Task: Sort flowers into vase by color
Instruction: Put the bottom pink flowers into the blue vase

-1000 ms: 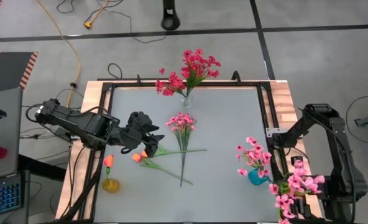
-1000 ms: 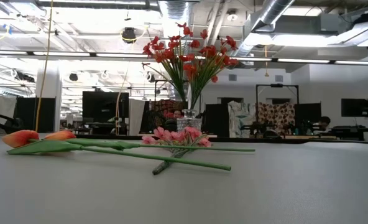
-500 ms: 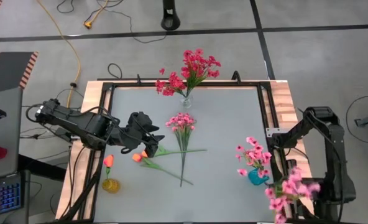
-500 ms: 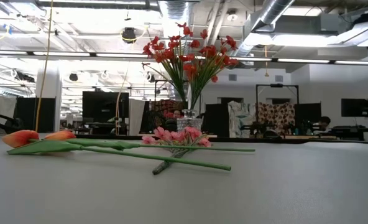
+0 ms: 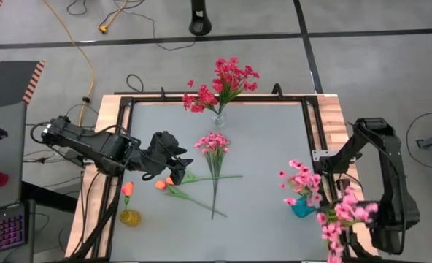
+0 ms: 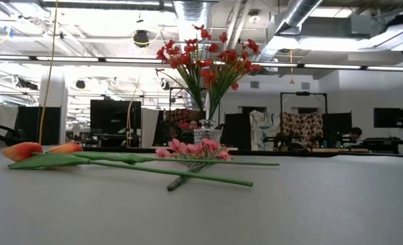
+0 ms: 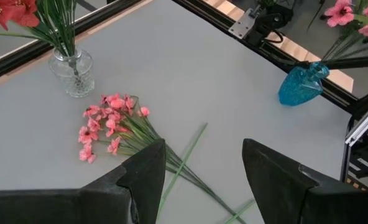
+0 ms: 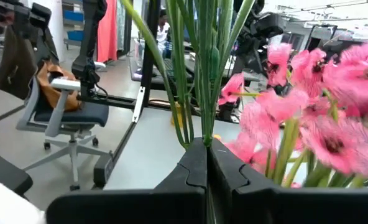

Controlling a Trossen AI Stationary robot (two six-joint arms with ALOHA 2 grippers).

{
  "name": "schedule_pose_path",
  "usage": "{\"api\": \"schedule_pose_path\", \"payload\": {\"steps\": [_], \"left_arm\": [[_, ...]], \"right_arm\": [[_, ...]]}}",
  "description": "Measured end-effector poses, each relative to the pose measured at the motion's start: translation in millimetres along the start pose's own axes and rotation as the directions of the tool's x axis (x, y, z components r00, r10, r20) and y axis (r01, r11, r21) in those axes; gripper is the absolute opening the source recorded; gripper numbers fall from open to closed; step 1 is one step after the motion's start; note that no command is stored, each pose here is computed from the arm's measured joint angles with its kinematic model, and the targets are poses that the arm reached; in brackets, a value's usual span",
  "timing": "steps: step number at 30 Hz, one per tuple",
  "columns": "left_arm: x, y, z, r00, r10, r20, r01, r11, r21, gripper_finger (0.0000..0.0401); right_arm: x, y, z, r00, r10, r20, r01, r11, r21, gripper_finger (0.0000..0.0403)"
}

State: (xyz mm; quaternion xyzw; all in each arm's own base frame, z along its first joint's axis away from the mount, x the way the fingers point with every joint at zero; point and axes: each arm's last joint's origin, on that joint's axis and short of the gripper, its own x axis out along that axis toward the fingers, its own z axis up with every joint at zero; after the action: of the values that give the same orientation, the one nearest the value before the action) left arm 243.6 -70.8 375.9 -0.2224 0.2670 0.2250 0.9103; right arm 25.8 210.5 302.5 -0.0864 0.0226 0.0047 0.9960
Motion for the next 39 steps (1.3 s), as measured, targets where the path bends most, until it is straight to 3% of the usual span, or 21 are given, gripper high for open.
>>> {"api": "schedule_pose_path", "payload": {"steps": [11,25,32,39], "left_arm": [[0.0,0.0,0.0,1.0,0.001,0.001,-0.001,1.0,-0.002,0.02],[0.0,0.1,0.1,1.0,0.003,0.003,-0.003,1.0,-0.017,0.02],[0.0,0.1,0.1,1.0,0.003,0.003,-0.003,1.0,-0.017,0.02],[0.0,0.1,0.1,1.0,0.003,0.003,-0.003,1.0,-0.017,0.02]], "right_arm": [[-7.8,-7.5,3.8,0.998,0.039,-0.047,-0.038,0.999,0.037,0.0024],[-3.6,-8.5,-39.5,0.999,0.014,-0.052,-0.01,0.997,0.076,0.0025],[-3.2,-10.1,-46.3,0.998,0.01,-0.056,-0.004,0.994,0.113,0.0032],[0.1,-10.2,-51.7,0.969,-0.036,-0.244,0.074,0.986,0.149,0.0033]]}}
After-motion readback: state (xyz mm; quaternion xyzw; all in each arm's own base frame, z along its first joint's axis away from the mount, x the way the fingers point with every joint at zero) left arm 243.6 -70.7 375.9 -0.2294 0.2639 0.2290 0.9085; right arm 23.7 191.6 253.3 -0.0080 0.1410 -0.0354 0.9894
